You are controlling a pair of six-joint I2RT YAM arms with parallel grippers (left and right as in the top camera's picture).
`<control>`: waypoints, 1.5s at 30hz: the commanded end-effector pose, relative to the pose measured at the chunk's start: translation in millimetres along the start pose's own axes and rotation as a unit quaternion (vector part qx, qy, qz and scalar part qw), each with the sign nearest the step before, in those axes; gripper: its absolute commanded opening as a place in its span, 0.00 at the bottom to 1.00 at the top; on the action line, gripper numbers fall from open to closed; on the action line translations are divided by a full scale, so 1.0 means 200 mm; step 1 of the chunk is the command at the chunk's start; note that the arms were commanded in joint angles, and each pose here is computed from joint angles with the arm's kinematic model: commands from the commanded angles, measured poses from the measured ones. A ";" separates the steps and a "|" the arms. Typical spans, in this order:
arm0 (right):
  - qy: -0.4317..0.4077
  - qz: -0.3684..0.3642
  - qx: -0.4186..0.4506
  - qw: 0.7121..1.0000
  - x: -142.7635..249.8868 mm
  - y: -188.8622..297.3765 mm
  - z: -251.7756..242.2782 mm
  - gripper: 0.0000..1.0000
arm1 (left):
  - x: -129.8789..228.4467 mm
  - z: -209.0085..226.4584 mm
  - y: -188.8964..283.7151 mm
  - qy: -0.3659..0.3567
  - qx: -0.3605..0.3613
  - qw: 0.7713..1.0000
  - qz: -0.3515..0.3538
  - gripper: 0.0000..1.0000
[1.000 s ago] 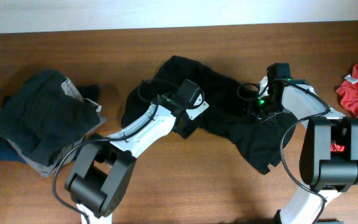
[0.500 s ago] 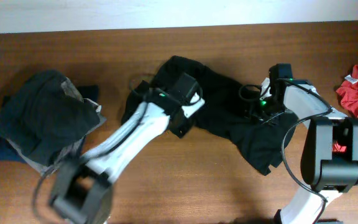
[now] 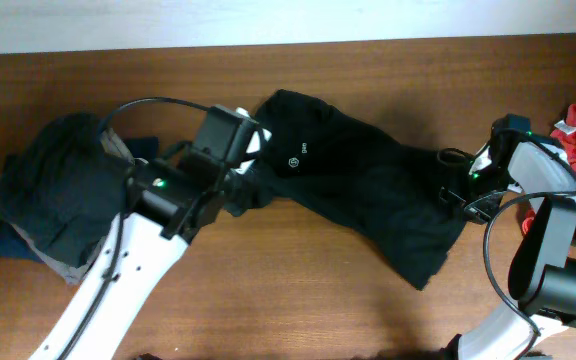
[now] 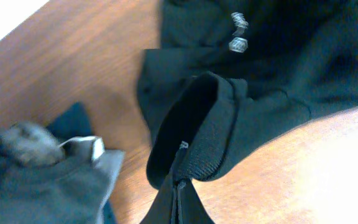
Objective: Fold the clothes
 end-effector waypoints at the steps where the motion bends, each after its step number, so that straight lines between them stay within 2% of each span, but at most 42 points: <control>1: 0.007 -0.018 0.003 1.000 -0.02 0.01 0.00 0.40 | 0.00 0.14 0.13 0.049 -0.048 0.997 -0.035 0.00; 3: 0.013 -0.041 -0.002 0.999 -0.07 0.01 0.02 0.29 | -0.01 0.15 0.18 0.057 -0.051 0.996 -0.051 0.00; 5: 0.024 -0.078 -0.012 0.997 -0.15 0.01 0.05 0.24 | -0.01 0.17 0.21 0.061 -0.057 0.995 -0.061 0.00; 9: 0.027 -0.141 -0.033 0.989 -0.30 0.03 0.10 0.07 | -0.01 0.21 0.25 0.065 -0.074 0.993 -0.070 0.00; 12: 0.022 -0.134 -0.060 0.989 -0.29 0.03 0.14 0.04 | -0.01 0.21 0.25 0.064 -0.076 0.993 -0.068 0.00; 13: 0.022 -0.123 -0.067 0.990 -0.27 0.03 0.15 0.08 | 0.00 0.21 0.25 0.064 -0.076 0.993 -0.067 0.00; 15: 0.022 -0.097 -0.065 0.993 -0.20 0.01 0.15 0.43 | 0.00 0.21 0.25 0.064 -0.076 0.993 -0.065 0.00; 16: 0.025 -0.081 -0.060 0.995 -0.16 0.00 0.15 0.57 | 0.00 0.21 0.25 0.064 -0.076 0.993 -0.066 0.00; 19: 0.027 -0.047 -0.037 0.998 -0.07 -0.06 0.13 0.69 | -0.01 0.23 0.25 0.068 -0.086 0.992 -0.069 0.00; 22: 0.029 -0.046 0.008 0.998 -0.03 -0.12 0.06 0.72 | -0.01 0.24 0.25 0.071 -0.098 0.990 -0.069 0.00; 24: 0.030 -0.051 0.007 0.998 -0.02 -0.16 0.04 0.67 | -0.01 0.24 0.25 0.071 -0.098 0.990 -0.069 0.00; 25: 0.022 -0.053 0.007 0.998 -0.01 -0.18 0.04 0.55 | -0.01 0.24 0.25 0.071 -0.098 0.990 -0.069 0.00; 27: 0.004 -0.057 0.005 0.998 -0.01 -0.21 0.03 0.21 | -0.01 0.25 0.25 0.071 -0.099 0.990 -0.069 0.00; 28: -0.001 -0.060 0.004 0.998 -0.01 -0.22 0.02 0.07 | -0.01 0.25 0.26 0.074 -0.102 0.990 -0.069 0.00; 29: -0.002 -0.066 0.002 0.998 -0.03 -0.21 0.02 0.04 | 0.00 0.27 0.26 0.084 -0.112 0.988 -0.069 0.00; 32: -0.027 -0.094 -0.009 0.995 -0.13 -0.13 0.00 0.04 | 0.01 0.29 0.26 0.093 -0.127 0.985 -0.068 0.00; 38: 0.004 -0.183 -0.151 0.971 -0.48 0.30 0.12 0.04 | 0.01 0.32 0.27 0.095 -0.144 0.983 -0.067 0.00; 41: 0.006 -0.230 -0.158 0.960 -0.61 0.47 0.11 0.04 | 0.01 0.32 0.27 0.095 -0.145 0.983 -0.066 0.00; 45: 0.011 -0.276 -0.141 0.951 -0.71 0.56 0.08 0.04 | 0.01 0.32 0.27 0.095 -0.145 0.983 -0.068 0.00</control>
Point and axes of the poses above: each gripper's point midway between its finger pads, its own y axis back along the fingers, its own z axis along the line the jaws close on, x = y × z, the point moved 1 cm from there along y, back along the fingers
